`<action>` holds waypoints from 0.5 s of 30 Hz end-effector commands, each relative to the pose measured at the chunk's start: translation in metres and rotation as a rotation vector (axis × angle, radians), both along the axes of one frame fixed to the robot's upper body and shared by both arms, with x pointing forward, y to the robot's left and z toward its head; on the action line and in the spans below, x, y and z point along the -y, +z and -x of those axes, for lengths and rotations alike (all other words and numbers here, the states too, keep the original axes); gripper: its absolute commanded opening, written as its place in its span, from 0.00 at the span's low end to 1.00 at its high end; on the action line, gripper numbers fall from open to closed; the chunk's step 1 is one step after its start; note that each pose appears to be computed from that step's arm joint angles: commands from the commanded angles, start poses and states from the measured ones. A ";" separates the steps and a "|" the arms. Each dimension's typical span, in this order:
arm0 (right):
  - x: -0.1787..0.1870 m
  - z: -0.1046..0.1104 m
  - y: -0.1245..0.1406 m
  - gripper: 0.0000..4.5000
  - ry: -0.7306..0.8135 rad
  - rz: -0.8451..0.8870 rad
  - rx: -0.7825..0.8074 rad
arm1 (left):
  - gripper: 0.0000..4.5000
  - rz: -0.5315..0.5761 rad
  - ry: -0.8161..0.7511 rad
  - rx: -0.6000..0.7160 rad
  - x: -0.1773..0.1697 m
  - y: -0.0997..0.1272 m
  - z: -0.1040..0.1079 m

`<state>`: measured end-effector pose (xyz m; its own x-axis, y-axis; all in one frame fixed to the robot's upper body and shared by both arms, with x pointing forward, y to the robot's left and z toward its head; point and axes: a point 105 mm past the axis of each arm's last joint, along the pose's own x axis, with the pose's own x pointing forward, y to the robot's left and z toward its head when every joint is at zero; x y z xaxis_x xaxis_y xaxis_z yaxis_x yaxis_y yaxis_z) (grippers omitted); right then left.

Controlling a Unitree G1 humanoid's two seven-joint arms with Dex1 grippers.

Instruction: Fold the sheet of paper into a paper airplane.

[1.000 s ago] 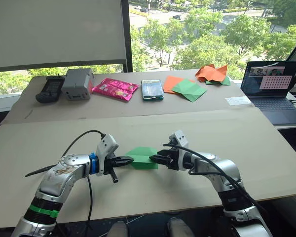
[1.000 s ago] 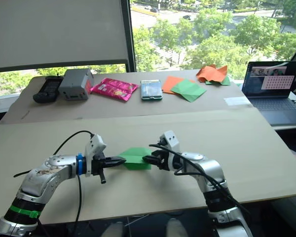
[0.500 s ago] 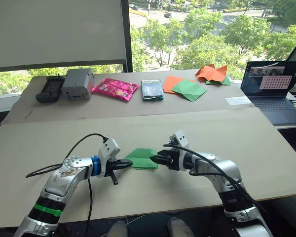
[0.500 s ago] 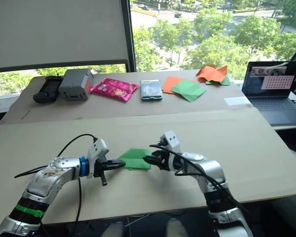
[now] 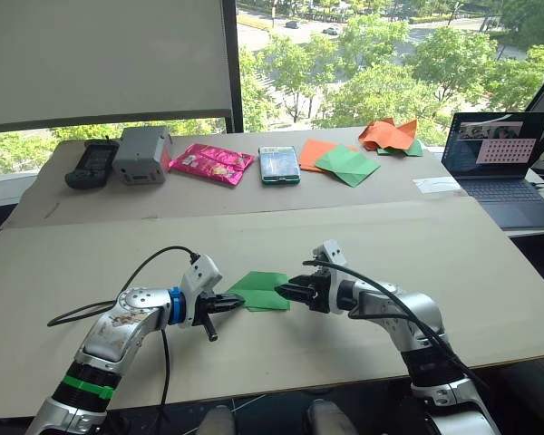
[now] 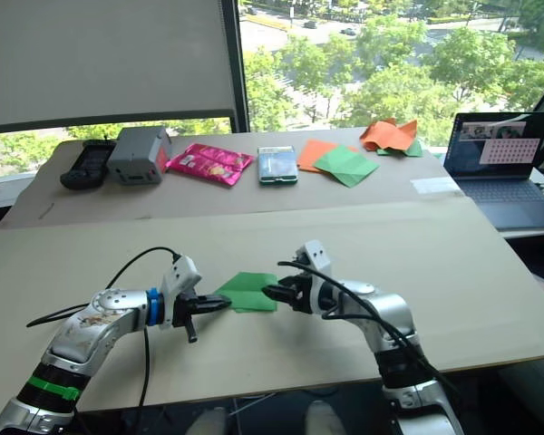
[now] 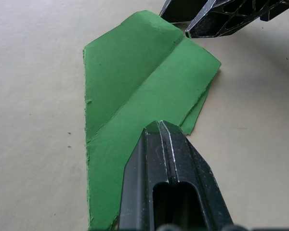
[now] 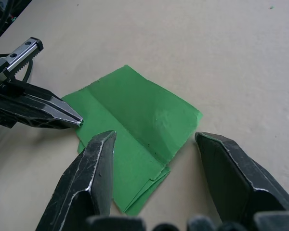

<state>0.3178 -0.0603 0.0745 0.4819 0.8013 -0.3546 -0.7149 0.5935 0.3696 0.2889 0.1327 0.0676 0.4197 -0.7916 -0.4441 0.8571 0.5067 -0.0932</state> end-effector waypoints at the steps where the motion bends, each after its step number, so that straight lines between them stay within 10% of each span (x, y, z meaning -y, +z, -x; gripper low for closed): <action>1: -0.005 -0.005 0.009 0.65 0.000 -0.050 0.007 | 0.00 0.003 -0.020 0.052 0.003 0.009 0.000; 11: -0.006 -0.009 0.009 0.01 -0.011 -0.072 0.008 | 0.00 0.002 -0.020 0.050 0.003 0.009 0.001; 15: -0.007 -0.008 0.011 0.01 0.000 -0.078 0.024 | 0.00 0.000 -0.020 0.050 0.003 0.009 0.001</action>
